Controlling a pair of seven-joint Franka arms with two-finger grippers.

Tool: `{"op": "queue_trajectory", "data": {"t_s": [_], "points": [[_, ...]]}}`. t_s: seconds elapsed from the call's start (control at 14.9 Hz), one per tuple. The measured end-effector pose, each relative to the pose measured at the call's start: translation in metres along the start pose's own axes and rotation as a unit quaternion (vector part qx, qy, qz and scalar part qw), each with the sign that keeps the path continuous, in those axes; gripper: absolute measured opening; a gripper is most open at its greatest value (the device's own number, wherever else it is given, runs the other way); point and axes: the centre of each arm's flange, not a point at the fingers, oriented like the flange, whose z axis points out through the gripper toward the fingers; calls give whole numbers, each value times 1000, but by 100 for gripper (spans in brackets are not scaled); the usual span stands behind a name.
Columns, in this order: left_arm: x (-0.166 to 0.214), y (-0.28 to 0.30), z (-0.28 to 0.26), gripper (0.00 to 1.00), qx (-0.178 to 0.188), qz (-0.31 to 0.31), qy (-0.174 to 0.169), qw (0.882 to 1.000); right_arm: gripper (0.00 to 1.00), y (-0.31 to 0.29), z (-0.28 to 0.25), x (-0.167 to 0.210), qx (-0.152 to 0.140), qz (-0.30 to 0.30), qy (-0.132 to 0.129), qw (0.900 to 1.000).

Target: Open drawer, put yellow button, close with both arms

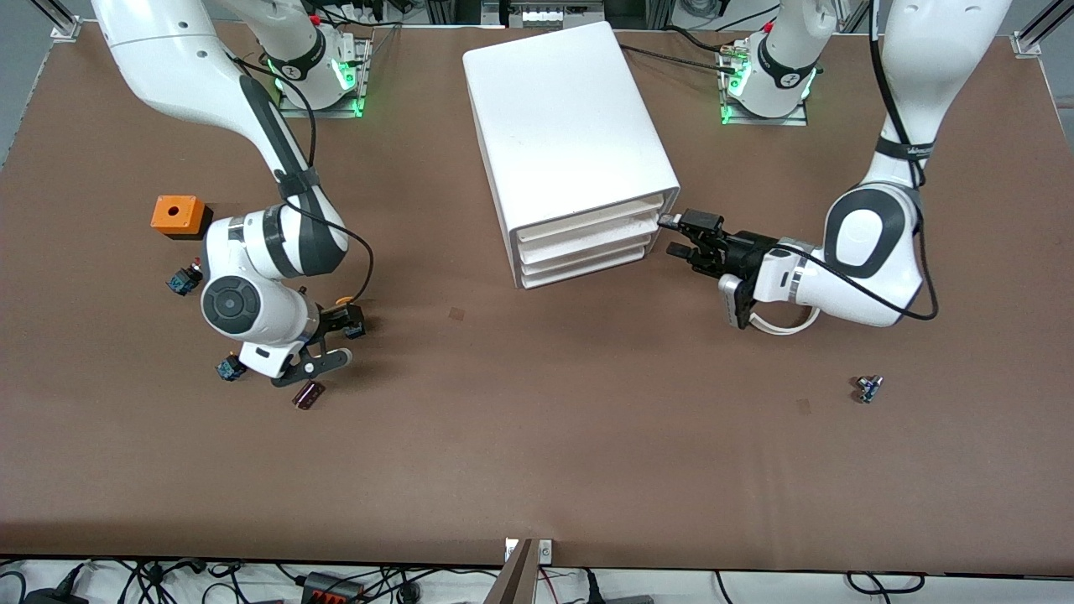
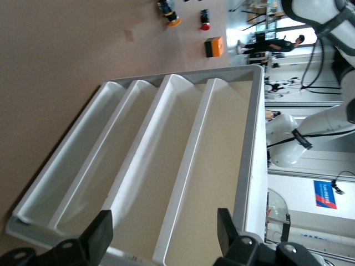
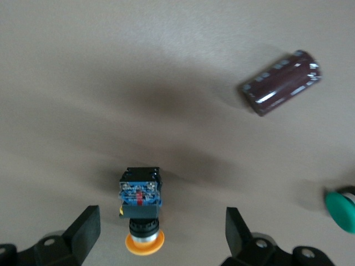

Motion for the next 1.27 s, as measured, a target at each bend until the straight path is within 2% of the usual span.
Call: {"op": "queue_trajectory", "data": {"t_s": [0.13, 0.2, 0.27, 0.8, 0.87, 0.94, 1.07, 1.14, 1.21, 1.27], "points": [[-2, -7, 20, 62, -16, 10, -9, 1000, 100, -7, 8, 2, 2, -6, -2, 1000], [-1, -9, 26, 62, -18, 12, -13, 1000, 100, -10, 12, 2, 3, -8, -5, 1000], [-1, -10, 30, 55, -20, 13, -16, 1000, 100, -11, 17, 2, 3, -9, -9, 1000], [-5, -9, 58, 42, -34, 15, -38, 999, 100, -17, 51, 1, 7, -14, -36, 999], [-5, -9, 62, 33, -35, 17, -41, 998, 96, -19, 52, 2, 7, -15, -36, 999], [-6, -10, 65, 18, -36, 18, -43, 998, 96, -20, 52, 2, 7, -15, -37, 999], [-6, -9, 65, 15, -39, 33, -41, 998, 84, -20, 53, 1, 7, -15, -41, 999], [-5, -9, 65, 15, -39, 36, -41, 998, 84, -20, 54, 0, 8, -15, -45, 999], [-5, -8, 64, 15, -39, 38, -41, 998, 79, -20, 55, -1, 8, -15, -50, 999], [-3, -8, 62, 15, -37, 39, -38, 998, 69, -20, 56, -2, 9, -15, -53, 998]]}}
